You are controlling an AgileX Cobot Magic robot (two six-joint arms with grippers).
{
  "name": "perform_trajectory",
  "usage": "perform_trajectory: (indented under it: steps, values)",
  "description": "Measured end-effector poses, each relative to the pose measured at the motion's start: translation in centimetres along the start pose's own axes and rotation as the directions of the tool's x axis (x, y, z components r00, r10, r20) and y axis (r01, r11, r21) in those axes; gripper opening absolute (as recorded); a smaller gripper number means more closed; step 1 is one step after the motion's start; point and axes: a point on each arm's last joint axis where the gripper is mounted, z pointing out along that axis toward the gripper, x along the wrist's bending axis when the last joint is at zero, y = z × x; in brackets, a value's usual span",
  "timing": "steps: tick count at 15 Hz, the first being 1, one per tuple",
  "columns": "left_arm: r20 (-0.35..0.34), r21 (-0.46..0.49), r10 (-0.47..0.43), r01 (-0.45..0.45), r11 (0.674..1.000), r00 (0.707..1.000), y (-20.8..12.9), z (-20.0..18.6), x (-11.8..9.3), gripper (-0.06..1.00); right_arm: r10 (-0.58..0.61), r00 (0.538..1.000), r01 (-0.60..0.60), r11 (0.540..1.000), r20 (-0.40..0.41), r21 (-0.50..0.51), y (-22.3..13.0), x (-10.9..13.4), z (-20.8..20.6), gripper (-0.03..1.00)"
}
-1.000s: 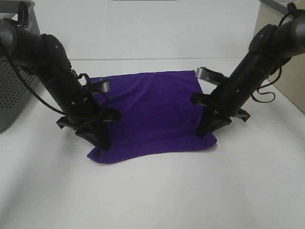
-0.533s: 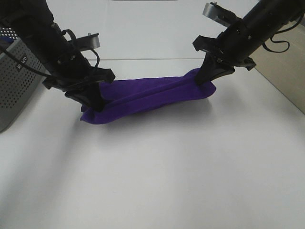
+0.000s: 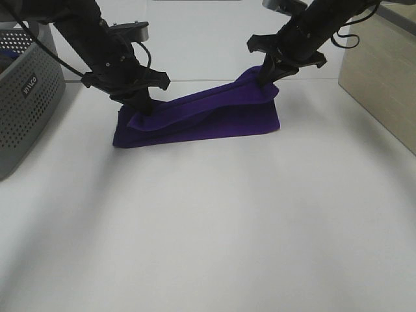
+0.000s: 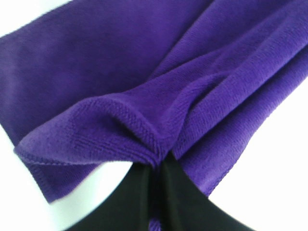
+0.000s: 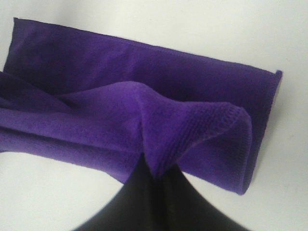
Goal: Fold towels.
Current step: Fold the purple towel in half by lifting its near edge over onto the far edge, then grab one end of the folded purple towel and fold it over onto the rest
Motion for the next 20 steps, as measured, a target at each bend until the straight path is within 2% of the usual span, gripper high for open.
perform_trajectory:
  steps: [4,8,12,13,14,15,17,18,20]
  values:
    - [-0.016,-0.04,-0.056,0.055,0.998,0.998,1.4,2.4,3.4,0.01,0.031,0.999,-0.031,0.999,-0.005,0.019,0.0,-1.1,3.3,0.03]
    - [-0.02,-0.061,-0.057,0.056,0.997,0.998,2.1,3.7,4.1,0.02,0.041,0.999,-0.041,0.999,0.008,0.022,-0.4,-1.8,4.9,0.03]
    - [-0.032,-0.071,-0.057,0.055,0.996,0.998,2.5,4.2,4.9,0.15,0.044,0.996,-0.045,0.999,0.071,0.019,-0.8,-3.3,6.2,0.03]
    - [-0.049,-0.065,-0.055,0.052,0.997,0.997,2.4,4.1,5.5,0.23,0.016,0.993,-0.019,1.0,0.115,0.021,-0.8,-4.0,6.3,0.12]
    - [-0.051,-0.064,-0.054,0.051,0.997,0.997,2.4,4.1,5.6,0.27,0.01,0.992,-0.012,1.0,0.124,0.019,-0.8,-4.1,6.3,0.18]
    - [-0.051,-0.064,-0.054,0.051,0.997,0.997,2.4,4.1,5.6,0.37,0.001,0.991,-0.003,1.0,0.136,0.01,-0.7,-4.2,6.2,0.34]
    - [-0.048,-0.052,-0.054,0.051,0.997,0.997,2.2,4.1,5.5,0.63,-0.003,0.99,0.002,1.0,0.141,0.006,-0.6,-4.3,6.2,0.64]
    - [-0.043,-0.034,-0.055,0.053,0.998,0.998,2.2,3.9,5.4,0.71,-0.003,0.99,0.002,1.0,0.14,0.01,-0.7,-4.2,6.1,0.71]
    - [-0.04,0.015,-0.065,0.066,0.998,0.997,2.2,3.2,5.2,0.76,-0.017,0.99,0.012,0.999,0.138,0.036,-0.6,-3.8,5.3,0.76]
